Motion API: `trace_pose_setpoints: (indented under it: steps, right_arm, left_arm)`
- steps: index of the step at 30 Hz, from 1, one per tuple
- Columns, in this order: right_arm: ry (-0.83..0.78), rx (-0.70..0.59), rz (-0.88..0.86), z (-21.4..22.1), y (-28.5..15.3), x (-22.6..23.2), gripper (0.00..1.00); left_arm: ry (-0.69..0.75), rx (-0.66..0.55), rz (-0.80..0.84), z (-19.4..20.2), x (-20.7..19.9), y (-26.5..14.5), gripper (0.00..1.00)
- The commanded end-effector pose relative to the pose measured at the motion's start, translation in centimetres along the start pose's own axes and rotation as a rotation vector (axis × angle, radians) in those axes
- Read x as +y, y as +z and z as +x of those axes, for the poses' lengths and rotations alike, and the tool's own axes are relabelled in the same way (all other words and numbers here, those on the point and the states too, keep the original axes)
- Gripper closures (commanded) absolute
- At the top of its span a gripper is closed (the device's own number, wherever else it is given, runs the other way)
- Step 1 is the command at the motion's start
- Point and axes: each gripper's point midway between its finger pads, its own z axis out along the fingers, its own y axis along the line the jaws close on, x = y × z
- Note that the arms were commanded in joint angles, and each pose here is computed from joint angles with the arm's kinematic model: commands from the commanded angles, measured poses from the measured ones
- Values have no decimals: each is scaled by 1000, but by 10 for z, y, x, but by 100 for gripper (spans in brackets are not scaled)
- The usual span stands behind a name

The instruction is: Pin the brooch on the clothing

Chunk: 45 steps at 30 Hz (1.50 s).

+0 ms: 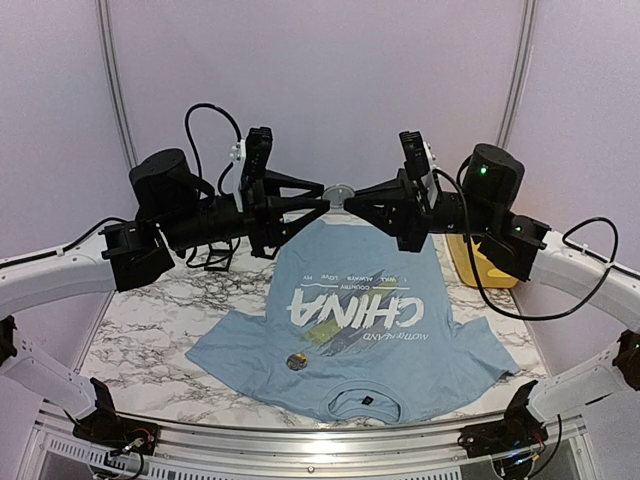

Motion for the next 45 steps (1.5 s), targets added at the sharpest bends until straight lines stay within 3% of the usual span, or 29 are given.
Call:
trace_pose_setpoints:
  steps: [1, 9, 13, 20, 27, 31, 35, 42, 45]
  right_arm:
    - [-29, -46, -22, -20, -1, 7, 100]
    - [-28, -38, -13, -19, -1, 6, 100]
    - [-28, -37, -14, -19, -1, 6, 100]
    - [-28, -31, -9, -17, 0, 5, 100]
    - [-31, -26, 1, -17, -1, 4, 100]
    - [-32, -26, -2, -16, 0, 4, 100]
    - [-33, -18, -2, -14, 0, 4, 100]
    - [-59, 17, 7, -3, 8, 7, 100]
    - [-60, 26, 10, -1, 10, 7, 100]
  left_arm:
    - [2, -73, -11, -23, 1, 5, 67]
    - [7, -68, 24, -20, -6, 13, 68]
    - [1, -69, 6, -21, -3, 14, 78]
    - [-6, -61, 8, -17, -2, 19, 85]
    - [-6, -48, 0, -12, 0, 22, 85]
    - [-9, -49, -17, -14, 3, 22, 94]
    - [-12, -48, -25, -14, 5, 22, 94]
    - [-12, -45, -163, -16, 27, 18, 99]
    - [-26, -42, -216, -14, 36, 16, 95]
